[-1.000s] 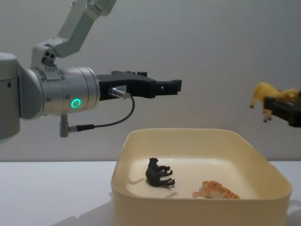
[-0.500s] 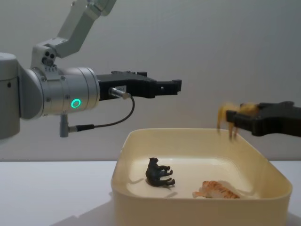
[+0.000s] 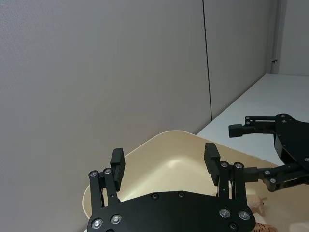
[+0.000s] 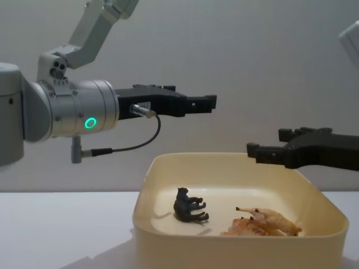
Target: Pick up the toy alternately with two hands and place it into the central storage box.
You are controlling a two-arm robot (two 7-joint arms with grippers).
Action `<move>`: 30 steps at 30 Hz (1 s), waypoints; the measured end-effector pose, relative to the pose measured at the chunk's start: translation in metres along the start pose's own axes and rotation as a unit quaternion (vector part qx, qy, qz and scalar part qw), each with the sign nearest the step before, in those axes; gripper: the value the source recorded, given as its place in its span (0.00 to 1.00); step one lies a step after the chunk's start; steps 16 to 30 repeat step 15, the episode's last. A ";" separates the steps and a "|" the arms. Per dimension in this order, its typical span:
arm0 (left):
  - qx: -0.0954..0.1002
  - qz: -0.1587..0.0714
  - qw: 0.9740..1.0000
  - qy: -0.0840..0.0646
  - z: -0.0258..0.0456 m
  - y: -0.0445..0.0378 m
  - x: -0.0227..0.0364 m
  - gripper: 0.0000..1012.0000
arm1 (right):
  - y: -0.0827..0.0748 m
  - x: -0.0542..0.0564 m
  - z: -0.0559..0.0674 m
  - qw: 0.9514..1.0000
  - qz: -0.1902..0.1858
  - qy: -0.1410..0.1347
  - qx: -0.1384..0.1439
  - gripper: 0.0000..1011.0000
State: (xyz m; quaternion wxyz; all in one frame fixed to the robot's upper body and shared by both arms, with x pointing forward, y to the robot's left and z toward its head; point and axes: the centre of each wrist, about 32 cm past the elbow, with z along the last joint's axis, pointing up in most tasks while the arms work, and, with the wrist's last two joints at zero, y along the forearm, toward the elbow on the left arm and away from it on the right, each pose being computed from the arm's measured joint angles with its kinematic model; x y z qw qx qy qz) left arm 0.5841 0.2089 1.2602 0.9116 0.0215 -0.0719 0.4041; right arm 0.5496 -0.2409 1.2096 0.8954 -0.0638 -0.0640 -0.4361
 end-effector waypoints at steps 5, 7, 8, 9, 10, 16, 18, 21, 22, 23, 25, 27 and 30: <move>0.000 0.000 1.000 0.000 0.0000 0.0000 0.0000 0.99 | 0.002 0.000 0.000 1.000 0.003 0.001 -0.003 0.97; 0.000 0.000 1.000 0.000 0.0000 0.0000 0.0000 0.99 | 0.003 -0.001 0.000 1.000 0.004 0.001 -0.004 0.99; 0.000 0.000 1.000 0.000 0.0000 0.0000 0.0000 0.99 | 0.003 -0.001 0.000 1.000 0.004 0.001 -0.004 0.99; 0.000 0.000 1.000 0.000 0.0000 0.0000 0.0000 0.99 | 0.004 -0.001 0.000 1.000 0.004 0.001 -0.004 0.99; 0.000 0.000 1.000 0.000 0.0000 0.0000 0.0000 0.99 | 0.004 -0.001 0.000 1.000 0.005 0.001 -0.005 0.99; 0.000 0.000 1.000 0.000 0.0000 0.0000 0.0000 0.99 | 0.005 -0.001 0.000 1.000 0.006 0.001 -0.006 0.99; 0.000 0.000 1.000 0.000 0.0000 0.0000 0.0000 0.99 | 0.005 -0.001 0.000 1.000 0.006 0.001 -0.006 0.99; 0.000 0.000 1.000 0.000 0.0000 0.0000 0.0000 0.99 | 0.005 -0.001 0.000 1.000 0.006 0.001 -0.006 0.99; 0.000 0.000 1.000 0.000 0.0000 0.0000 0.0000 0.99 | 0.005 -0.001 0.000 1.000 0.006 0.001 -0.006 0.99; 0.000 0.000 1.000 0.000 0.0000 0.0000 0.0000 0.99 | 0.005 -0.001 0.000 1.000 0.006 0.001 -0.006 0.99; 0.000 0.000 1.000 0.000 0.0000 0.0000 0.0000 0.99 | 0.005 -0.001 0.000 1.000 0.006 0.001 -0.006 0.99; 0.000 0.000 1.000 0.000 0.0000 0.0000 0.0000 0.99 | 0.005 -0.001 0.000 1.000 0.006 0.001 -0.006 0.99; 0.000 0.000 1.000 0.000 0.0000 0.0000 0.0000 0.99 | 0.005 -0.001 0.000 1.000 0.006 0.001 -0.006 0.99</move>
